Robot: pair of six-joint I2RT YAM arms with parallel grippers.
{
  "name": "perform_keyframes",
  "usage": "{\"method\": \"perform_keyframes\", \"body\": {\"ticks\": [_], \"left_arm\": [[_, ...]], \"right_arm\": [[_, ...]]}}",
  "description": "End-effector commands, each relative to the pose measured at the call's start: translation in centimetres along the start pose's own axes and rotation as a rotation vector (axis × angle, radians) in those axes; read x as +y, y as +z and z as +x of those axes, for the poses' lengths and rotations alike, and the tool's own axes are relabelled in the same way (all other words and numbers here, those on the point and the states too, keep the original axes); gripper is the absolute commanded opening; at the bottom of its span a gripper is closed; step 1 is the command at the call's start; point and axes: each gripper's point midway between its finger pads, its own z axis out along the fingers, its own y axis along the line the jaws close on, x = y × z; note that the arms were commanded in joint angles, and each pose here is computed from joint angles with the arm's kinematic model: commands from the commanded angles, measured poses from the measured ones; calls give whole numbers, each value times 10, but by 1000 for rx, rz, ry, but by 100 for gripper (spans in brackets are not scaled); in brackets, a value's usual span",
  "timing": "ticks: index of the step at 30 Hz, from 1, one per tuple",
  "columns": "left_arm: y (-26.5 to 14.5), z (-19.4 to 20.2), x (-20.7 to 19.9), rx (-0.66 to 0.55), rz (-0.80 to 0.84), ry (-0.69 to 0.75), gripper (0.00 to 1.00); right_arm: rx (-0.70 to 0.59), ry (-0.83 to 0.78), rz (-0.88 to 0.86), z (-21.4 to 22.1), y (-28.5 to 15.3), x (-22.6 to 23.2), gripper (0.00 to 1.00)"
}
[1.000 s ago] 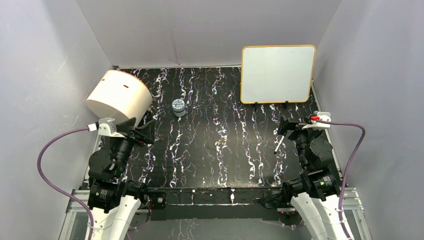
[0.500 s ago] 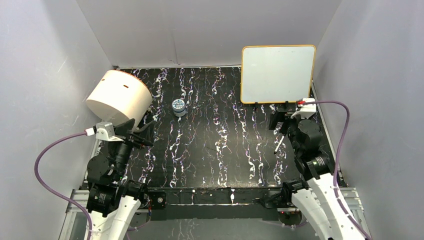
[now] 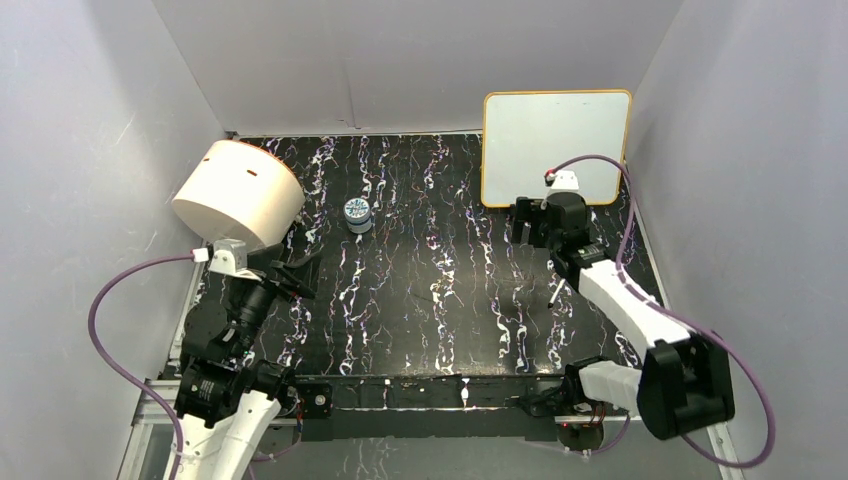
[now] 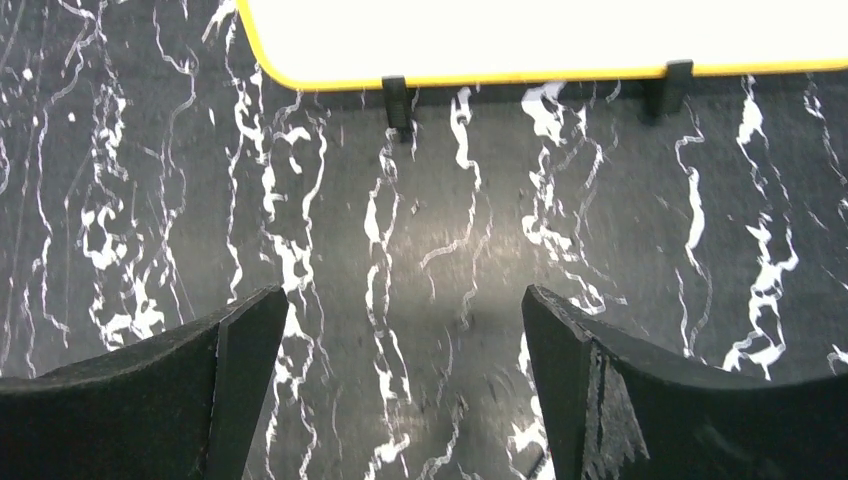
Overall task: Write a sentence on the whiteboard
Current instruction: Move the whiteboard stand to the center of the board.
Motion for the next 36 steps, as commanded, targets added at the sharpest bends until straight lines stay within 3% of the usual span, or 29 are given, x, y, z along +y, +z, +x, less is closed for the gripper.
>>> {"method": "perform_keyframes", "body": {"ticks": [1,21,36], "left_arm": [[4,12,0,44,10,18,95],[13,26,18,103,-96,-28,95],[18,33,19,136,-96,-19,95]], "right_arm": [[-121,42,-26,-54,23,17,94],[91,-30,52,-16,133,21,52],[108,-79,116,-8,170,13,34]]}}
